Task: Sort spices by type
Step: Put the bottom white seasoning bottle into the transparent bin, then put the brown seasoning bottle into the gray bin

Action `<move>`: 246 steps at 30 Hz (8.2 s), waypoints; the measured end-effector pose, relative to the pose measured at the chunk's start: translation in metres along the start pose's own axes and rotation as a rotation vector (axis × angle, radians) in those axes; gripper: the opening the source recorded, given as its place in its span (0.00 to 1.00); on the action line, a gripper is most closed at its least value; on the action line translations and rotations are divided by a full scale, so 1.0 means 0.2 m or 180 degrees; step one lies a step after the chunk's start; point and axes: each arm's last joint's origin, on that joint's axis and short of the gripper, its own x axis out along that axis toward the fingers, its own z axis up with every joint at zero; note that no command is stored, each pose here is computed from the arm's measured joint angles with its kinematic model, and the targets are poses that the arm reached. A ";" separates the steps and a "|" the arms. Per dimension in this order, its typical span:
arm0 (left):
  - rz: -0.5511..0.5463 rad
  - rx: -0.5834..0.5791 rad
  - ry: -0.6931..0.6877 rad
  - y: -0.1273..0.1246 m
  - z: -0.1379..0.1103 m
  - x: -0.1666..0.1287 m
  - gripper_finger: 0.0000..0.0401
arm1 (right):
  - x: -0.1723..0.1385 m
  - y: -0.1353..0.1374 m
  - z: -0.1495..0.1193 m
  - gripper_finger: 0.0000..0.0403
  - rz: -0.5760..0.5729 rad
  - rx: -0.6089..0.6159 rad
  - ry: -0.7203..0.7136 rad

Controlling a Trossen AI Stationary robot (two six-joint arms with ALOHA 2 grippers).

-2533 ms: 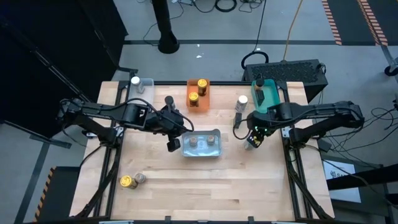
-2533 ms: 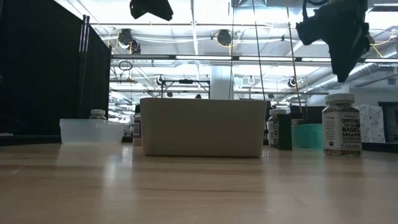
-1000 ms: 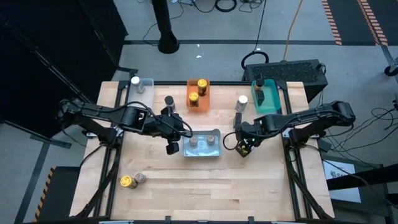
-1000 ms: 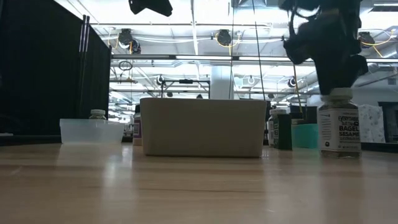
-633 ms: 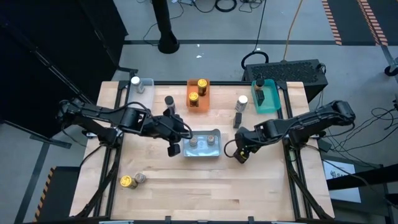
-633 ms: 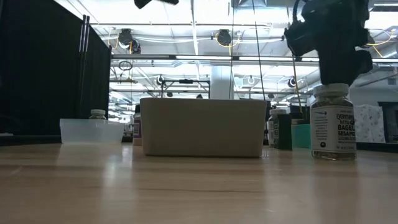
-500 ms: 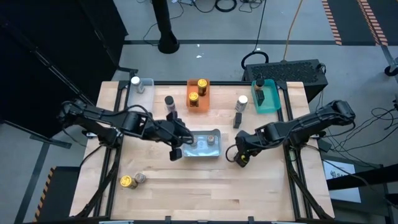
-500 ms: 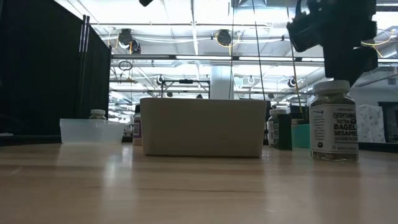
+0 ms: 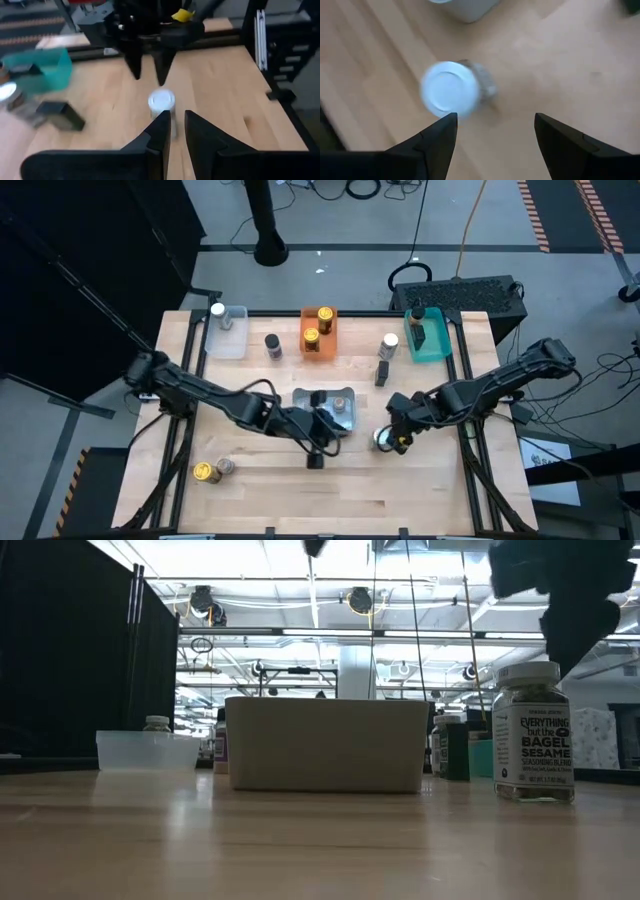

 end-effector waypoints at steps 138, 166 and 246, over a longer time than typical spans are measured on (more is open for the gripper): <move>-0.0120 -0.0054 -0.0783 0.09 -0.48 0.84 0.53 | -0.36 -0.11 -0.10 0.61 0.0030 -0.0799 -0.1612; 0.1966 -0.0105 -0.0282 0.35 -0.12 -0.16 0.53 | -0.36 -0.14 -0.09 0.61 -0.0307 -0.0591 -0.1897; 0.4750 -0.2247 0.0601 1.05 -1.28 -0.90 0.64 | -0.37 -0.14 -0.07 0.61 -0.0589 -0.0646 -0.2314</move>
